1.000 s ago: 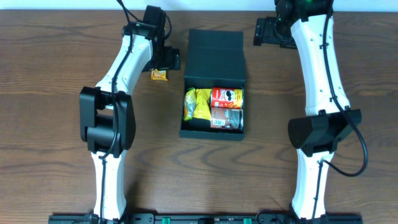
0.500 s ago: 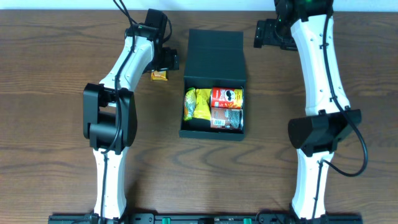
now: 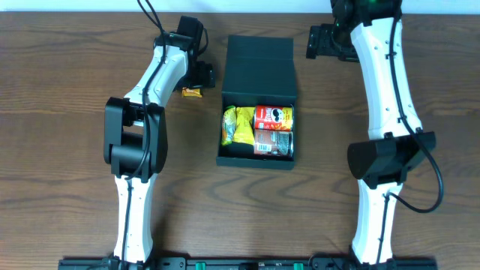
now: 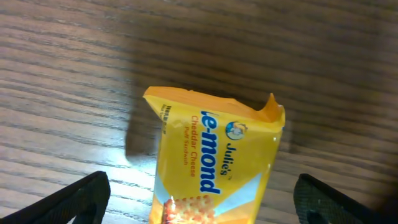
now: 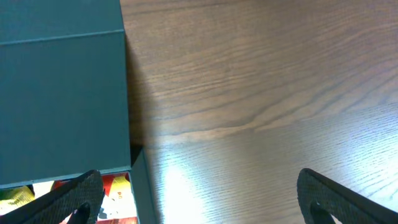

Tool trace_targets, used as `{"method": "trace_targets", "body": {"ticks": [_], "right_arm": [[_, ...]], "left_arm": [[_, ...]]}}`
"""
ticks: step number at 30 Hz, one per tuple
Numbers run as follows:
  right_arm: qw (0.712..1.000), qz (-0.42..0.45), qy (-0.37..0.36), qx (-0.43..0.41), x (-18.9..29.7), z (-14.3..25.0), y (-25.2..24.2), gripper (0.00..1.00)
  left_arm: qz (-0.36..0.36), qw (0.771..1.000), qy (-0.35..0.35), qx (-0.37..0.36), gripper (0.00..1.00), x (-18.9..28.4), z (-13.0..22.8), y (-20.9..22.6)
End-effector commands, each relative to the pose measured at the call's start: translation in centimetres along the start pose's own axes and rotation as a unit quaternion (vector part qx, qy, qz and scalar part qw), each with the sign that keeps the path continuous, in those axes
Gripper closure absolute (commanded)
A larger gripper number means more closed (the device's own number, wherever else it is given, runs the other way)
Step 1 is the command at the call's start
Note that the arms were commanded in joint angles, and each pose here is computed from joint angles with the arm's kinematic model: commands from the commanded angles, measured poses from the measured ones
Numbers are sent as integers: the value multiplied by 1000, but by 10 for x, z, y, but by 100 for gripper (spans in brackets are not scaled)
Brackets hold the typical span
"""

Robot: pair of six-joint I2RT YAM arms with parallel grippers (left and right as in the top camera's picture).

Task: Pack container
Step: 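Lower the left gripper onto the orange Le-mond packet and grasp it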

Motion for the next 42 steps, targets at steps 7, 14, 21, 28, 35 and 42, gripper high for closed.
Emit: {"method": "trace_targets", "body": {"ticks": [7, 14, 21, 28, 35, 42], "right_arm": [[1000, -3, -4, 5, 5, -1, -1, 1], [1000, -3, -4, 5, 5, -1, -1, 1], [1000, -3, -4, 5, 5, -1, -1, 1], [1000, -3, -4, 5, 5, -1, -1, 1], [1000, -3, -5, 5, 5, -1, -1, 1], [1000, -5, -8, 4, 5, -3, 0, 1]], "left_arm": [[-15, 1000, 2, 2, 19, -6, 0, 6], [-15, 1000, 4, 2, 27, -6, 1, 6], [-15, 1000, 6, 2, 40, -6, 2, 6], [-15, 1000, 9, 2, 44, -6, 3, 6], [-18, 1000, 26, 1, 46, -5, 10, 7], [-12, 999, 44, 0, 46, -4, 18, 6]]}}
Point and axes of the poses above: each gripper's point midway between its finger pads, its own x axis back along the fingers, its own y axis along the line the jaws close on, z = x × y, the point moved 3 cm from there along x, back along the fingers, and after that the axes turned 11 degrees about -x, right-handed, at the moved point
